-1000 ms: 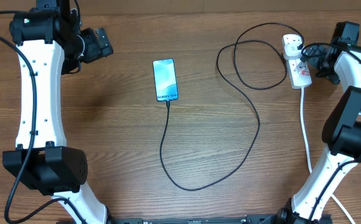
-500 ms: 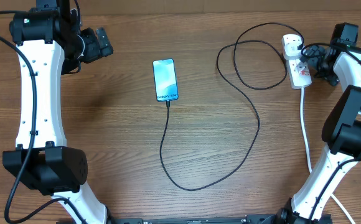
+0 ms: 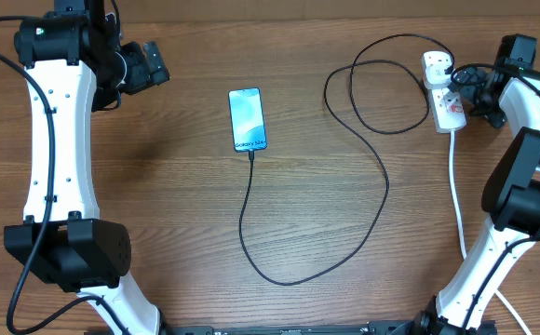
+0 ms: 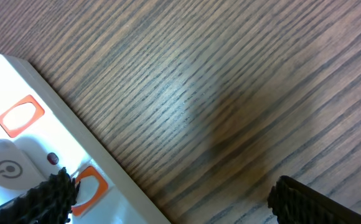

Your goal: Plug charger to phone and switch on socket

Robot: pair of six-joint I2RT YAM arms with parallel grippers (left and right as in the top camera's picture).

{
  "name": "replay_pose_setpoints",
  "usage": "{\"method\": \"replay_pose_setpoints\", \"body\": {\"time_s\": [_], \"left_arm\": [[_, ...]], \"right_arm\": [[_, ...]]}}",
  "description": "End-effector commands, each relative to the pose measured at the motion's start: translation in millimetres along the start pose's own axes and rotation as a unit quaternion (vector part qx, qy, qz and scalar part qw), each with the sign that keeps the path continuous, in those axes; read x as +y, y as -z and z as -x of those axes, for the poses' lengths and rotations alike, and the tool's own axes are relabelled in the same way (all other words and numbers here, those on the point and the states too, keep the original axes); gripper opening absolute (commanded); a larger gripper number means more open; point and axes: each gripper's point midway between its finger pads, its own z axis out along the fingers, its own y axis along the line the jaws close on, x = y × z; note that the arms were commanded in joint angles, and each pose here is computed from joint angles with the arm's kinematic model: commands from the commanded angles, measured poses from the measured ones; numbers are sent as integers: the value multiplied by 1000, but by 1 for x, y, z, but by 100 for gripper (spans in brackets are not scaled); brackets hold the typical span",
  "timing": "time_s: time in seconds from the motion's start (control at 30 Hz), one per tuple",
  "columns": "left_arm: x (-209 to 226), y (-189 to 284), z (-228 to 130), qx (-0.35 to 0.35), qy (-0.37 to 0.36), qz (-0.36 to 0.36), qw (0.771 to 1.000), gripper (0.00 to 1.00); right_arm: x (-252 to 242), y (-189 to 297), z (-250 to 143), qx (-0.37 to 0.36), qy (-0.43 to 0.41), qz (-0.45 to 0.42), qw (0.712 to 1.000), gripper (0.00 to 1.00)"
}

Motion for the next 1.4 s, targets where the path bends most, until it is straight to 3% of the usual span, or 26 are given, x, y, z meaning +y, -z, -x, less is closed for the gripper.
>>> {"method": "replay_pose_setpoints", "body": {"time_s": [0.0, 1.37], "left_arm": [[0, -6, -1, 5, 0, 8, 1000, 99], [0, -6, -1, 5, 0, 8, 1000, 100]], "right_arm": [[3, -9, -13, 23, 5, 7, 1000, 100], [11, -21, -30, 58, 7, 37, 998, 100]]}}
